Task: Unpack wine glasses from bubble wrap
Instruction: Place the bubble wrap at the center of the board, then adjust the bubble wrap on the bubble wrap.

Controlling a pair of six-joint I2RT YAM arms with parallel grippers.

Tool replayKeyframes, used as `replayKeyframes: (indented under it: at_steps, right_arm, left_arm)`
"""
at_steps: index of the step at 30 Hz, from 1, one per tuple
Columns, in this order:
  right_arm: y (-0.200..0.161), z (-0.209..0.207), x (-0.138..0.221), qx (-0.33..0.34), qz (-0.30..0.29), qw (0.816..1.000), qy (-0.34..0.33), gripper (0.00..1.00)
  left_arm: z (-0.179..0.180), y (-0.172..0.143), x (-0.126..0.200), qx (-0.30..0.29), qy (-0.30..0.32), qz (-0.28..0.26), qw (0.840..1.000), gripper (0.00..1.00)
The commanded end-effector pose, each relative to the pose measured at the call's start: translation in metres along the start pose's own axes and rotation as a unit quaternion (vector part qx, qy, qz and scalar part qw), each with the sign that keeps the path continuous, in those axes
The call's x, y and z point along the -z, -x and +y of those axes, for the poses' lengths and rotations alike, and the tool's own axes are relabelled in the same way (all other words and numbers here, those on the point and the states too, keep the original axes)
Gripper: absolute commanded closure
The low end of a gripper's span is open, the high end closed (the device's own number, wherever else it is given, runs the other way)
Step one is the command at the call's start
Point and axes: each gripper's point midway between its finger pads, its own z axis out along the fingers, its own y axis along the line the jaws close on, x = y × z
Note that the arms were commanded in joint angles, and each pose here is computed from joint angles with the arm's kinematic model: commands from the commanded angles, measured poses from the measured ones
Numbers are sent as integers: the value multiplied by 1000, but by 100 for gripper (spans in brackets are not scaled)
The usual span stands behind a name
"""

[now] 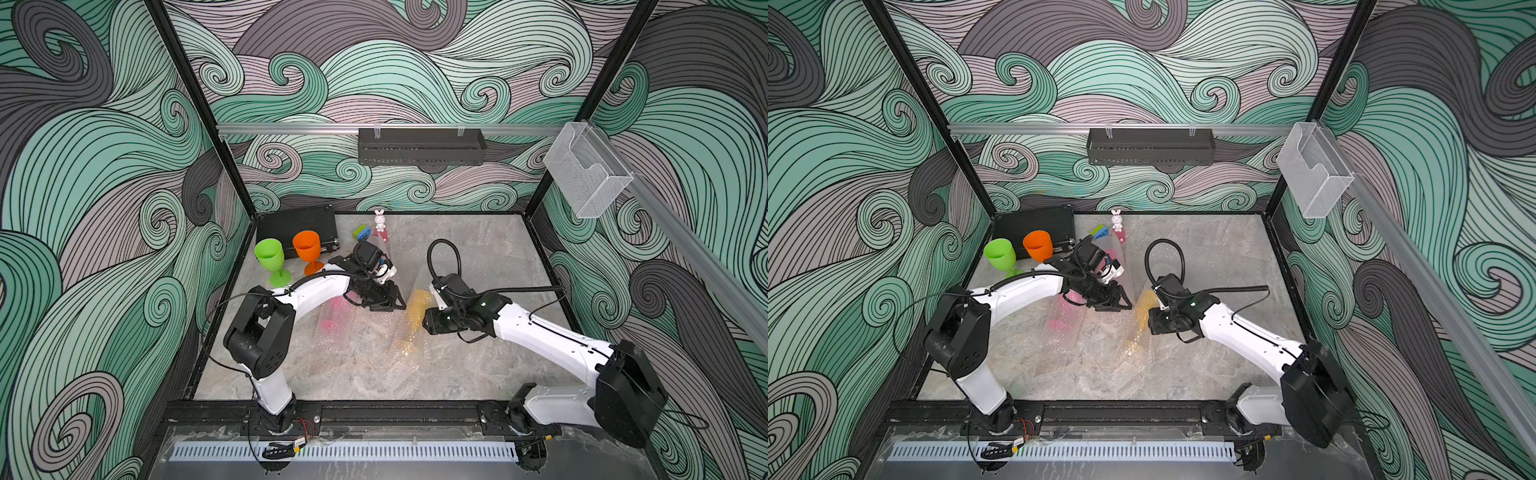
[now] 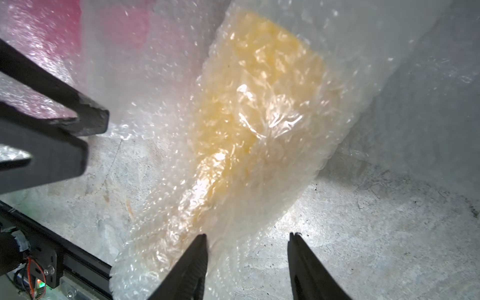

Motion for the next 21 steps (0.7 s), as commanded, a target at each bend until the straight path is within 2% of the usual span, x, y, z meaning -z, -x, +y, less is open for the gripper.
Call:
replayKeyframes:
  at_steps: [1, 12, 15, 21]
  right_arm:
    - [0, -2, -2, -10, -6, 1000, -7, 59]
    - [-8, -17, 8, 8, -17, 1000, -23, 96]
    - [-5, -17, 14, 10, -26, 1000, -14, 100]
    - [3, -14, 23, 15, -33, 999, 12, 100]
  left_arm:
    - [-2, -2, -5, 4, -3, 5, 1000, 53]
    - [-13, -10, -19, -7, -12, 29, 999, 50]
    - [-16, -11, -22, -10, -13, 34, 999, 49]
    - [-24, -10, -24, -21, -20, 39, 999, 48]
